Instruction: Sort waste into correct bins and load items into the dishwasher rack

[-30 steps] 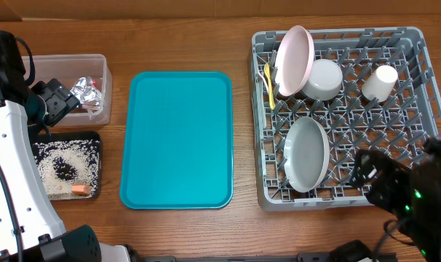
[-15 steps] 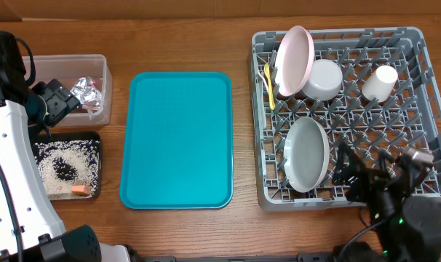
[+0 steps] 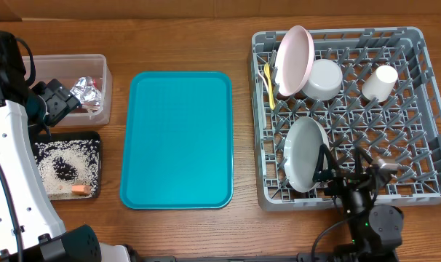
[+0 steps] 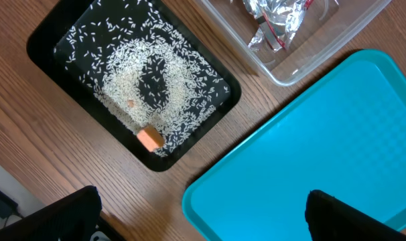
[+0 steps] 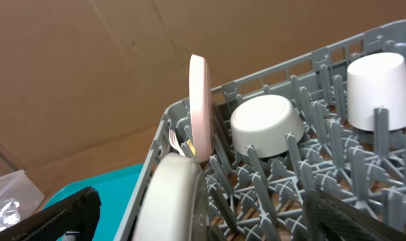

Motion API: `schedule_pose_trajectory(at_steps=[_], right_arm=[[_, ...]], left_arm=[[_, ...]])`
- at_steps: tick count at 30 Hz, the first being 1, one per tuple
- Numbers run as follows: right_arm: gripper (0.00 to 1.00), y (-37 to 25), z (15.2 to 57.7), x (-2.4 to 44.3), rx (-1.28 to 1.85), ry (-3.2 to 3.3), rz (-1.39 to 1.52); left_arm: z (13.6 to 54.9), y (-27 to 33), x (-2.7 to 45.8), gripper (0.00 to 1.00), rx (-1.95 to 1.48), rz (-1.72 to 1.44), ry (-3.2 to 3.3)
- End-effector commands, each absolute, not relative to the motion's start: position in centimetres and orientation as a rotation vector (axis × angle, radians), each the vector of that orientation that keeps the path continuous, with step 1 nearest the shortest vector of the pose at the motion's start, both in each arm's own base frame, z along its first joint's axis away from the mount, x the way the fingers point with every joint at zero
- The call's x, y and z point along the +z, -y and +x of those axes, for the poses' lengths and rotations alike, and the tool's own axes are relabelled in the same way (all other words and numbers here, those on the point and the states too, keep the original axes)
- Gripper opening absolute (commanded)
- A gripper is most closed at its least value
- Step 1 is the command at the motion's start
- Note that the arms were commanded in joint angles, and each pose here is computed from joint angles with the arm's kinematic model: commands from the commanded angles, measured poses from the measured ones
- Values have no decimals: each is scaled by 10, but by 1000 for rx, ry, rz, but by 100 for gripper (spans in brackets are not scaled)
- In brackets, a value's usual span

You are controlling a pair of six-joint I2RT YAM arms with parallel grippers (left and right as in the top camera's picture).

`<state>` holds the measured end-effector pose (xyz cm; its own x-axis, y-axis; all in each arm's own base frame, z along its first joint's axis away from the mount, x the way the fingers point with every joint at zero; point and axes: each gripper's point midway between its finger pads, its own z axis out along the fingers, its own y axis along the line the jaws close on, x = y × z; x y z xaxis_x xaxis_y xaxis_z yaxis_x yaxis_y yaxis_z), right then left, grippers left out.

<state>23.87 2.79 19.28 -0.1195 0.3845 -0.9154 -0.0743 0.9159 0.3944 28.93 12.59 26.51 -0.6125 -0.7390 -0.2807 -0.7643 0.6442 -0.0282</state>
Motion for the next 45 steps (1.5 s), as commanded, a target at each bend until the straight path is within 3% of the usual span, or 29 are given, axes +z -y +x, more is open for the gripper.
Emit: schedule_pose_trajectory(at_steps=[1, 16, 26, 35, 45], right_arm=[[100, -31, 239, 185, 410, -1615, 218], [100, -9, 243, 172, 312, -1616, 258], [100, -16, 245, 201, 285, -1469, 134], [100, -16, 246, 170, 268, -1593, 137], [100, -16, 246, 171, 266, -1592, 137]], left_arm=[[288, -128, 266, 100, 159, -1191, -2605], [288, -128, 266, 100, 159, -1191, -2605], [288, -128, 266, 100, 159, -1191, -2605], [288, -128, 266, 100, 159, -1191, -2605], [288, -128, 266, 100, 159, -1191, -2605]])
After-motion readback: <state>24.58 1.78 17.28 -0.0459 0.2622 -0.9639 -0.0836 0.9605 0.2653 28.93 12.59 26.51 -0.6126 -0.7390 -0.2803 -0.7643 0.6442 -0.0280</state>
